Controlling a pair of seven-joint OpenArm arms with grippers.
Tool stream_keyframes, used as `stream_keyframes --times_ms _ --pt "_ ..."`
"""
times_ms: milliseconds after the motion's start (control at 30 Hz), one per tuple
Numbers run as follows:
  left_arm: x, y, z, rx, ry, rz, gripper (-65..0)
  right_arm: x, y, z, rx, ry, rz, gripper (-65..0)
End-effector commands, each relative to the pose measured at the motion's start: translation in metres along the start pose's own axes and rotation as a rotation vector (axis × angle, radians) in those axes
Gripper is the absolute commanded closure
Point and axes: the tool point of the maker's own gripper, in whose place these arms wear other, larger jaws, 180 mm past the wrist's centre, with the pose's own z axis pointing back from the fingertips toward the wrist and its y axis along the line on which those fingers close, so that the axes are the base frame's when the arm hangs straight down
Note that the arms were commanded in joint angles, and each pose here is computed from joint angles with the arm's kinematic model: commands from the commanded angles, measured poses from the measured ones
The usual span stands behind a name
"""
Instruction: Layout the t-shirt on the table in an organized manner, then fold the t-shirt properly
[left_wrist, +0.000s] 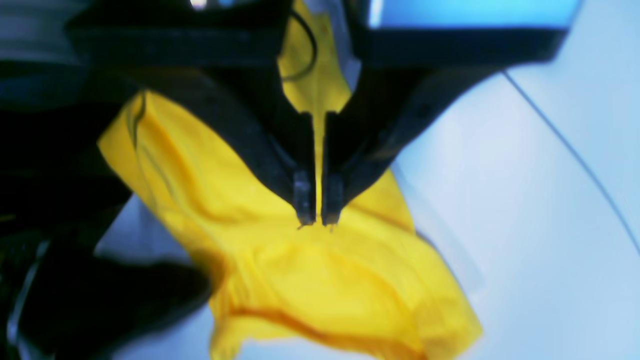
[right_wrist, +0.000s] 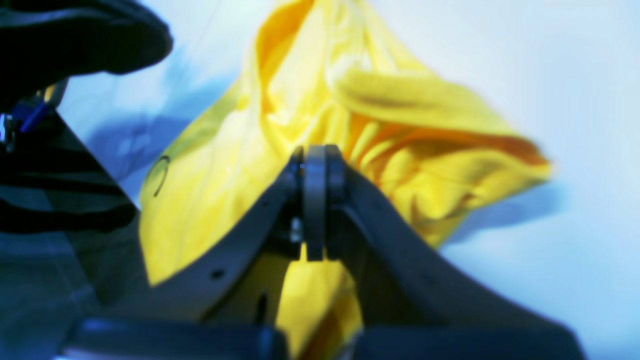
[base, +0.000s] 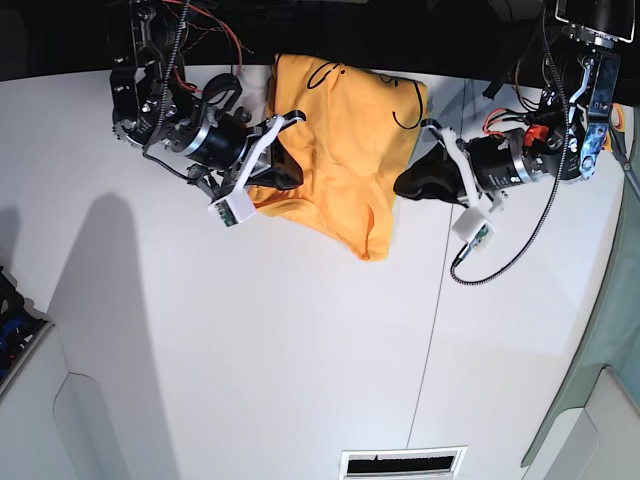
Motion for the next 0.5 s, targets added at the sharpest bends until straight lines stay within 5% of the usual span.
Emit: stream_keyframes --times_ms 0,267,467 --pt "0.005 0.001 0.01 0.001 -0.019 -0.014 -3.2 0.008 0.002 0.008 0.01 -0.029 0.019 0.0" --pt "-0.059 0.009 0.086 0.144 0.073 0.062 -3.2 -0.056 0.012 0.066 -0.012 0.109 0.074 0.0" --pt "-0.134 -0.028 0.125 0.149 0.235 0.17 -3.2 -0.128 0.028 0.108 0.006 0.293 0.049 0.0"
